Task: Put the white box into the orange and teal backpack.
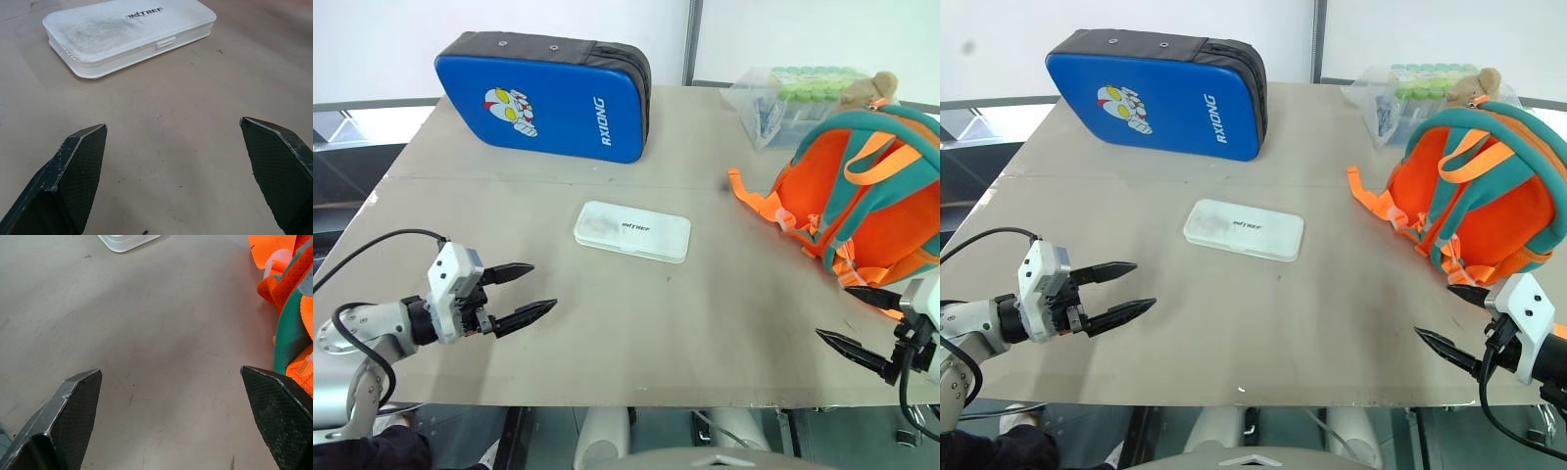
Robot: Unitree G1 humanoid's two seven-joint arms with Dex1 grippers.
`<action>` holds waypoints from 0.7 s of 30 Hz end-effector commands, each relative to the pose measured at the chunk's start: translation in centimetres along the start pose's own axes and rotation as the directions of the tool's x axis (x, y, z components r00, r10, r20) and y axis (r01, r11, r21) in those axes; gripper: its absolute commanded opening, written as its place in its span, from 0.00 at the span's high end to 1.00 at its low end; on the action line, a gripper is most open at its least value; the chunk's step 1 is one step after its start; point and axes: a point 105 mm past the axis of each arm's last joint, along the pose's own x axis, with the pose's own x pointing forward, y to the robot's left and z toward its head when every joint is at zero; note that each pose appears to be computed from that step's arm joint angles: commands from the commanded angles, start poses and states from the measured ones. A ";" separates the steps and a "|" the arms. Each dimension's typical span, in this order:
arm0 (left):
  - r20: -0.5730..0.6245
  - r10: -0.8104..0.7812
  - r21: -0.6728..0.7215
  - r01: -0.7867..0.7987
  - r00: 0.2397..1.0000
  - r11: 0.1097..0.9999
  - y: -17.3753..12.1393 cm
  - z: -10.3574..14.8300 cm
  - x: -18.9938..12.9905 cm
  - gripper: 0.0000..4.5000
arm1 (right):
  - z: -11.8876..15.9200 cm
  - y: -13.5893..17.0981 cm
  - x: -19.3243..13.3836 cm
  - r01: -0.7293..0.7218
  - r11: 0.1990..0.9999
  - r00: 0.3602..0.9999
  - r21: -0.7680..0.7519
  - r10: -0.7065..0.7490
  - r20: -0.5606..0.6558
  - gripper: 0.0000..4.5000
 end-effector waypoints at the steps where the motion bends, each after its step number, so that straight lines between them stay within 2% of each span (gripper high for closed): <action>1: 0.043 0.043 0.002 -0.043 0.998 0.999 0.8 1.5 0.2 0.01 | 2.1 0.4 1.1 0.021 0.999 0.996 -0.043 -0.018 0.085 0.00; 3: 0.105 0.086 -0.050 -0.081 0.991 0.995 1.5 2.6 1.1 0.01 | 4.6 1.2 3.3 0.050 0.997 0.982 -0.066 -0.038 0.184 0.00; 5: 0.154 0.113 -0.066 -0.104 0.982 0.992 1.9 3.6 1.6 0.01 | 6.0 1.9 4.7 0.033 0.999 0.973 -0.043 -0.023 0.230 0.00; 10: 0.179 0.236 -0.150 -0.211 0.955 0.966 3.5 4.4 2.5 0.01 | 6.9 2.2 7.2 0.019 0.999 0.978 0.026 -0.024 0.207 0.00; 12: 0.168 0.316 -0.235 -0.273 0.934 0.933 4.6 4.6 3.5 0.12 | 7.2 1.1 9.3 0.064 0.994 0.975 0.093 -0.082 0.208 0.12; 15: 0.086 0.419 -0.274 -0.383 0.904 0.882 6.2 4.2 4.6 0.37 | 7.4 0.9 11.9 0.077 0.987 0.979 0.140 -0.101 0.174 0.39; 16: 0.064 0.438 -0.269 -0.407 0.897 0.873 6.6 4.2 4.8 0.49 | 7.5 1.2 12.5 0.065 0.990 0.983 0.126 -0.086 0.165 0.49; 17: 0.042 0.466 -0.262 -0.440 0.884 0.859 7.1 4.2 5.1 0.55 | 7.6 1.1 13.3 0.069 0.990 0.984 0.121 -0.087 0.157 0.57; 18: 0.018 0.502 -0.278 -0.478 0.865 0.834 7.9 4.1 5.4 0.68 | 7.5 1.1 14.1 0.074 0.991 0.987 0.115 -0.089 0.134 0.68; 19: 0.000 0.518 -0.279 -0.497 0.856 0.822 8.3 4.0 5.9 0.77 | 7.3 1.2 15.0 0.073 0.992 0.990 0.101 -0.084 0.112 0.78; 21: -0.054 0.555 -0.210 -0.553 0.830 0.806 9.4 3.7 6.9 0.99 | 7.1 0.9 17.2 0.098 0.992 0.993 0.084 -0.103 0.060 1.00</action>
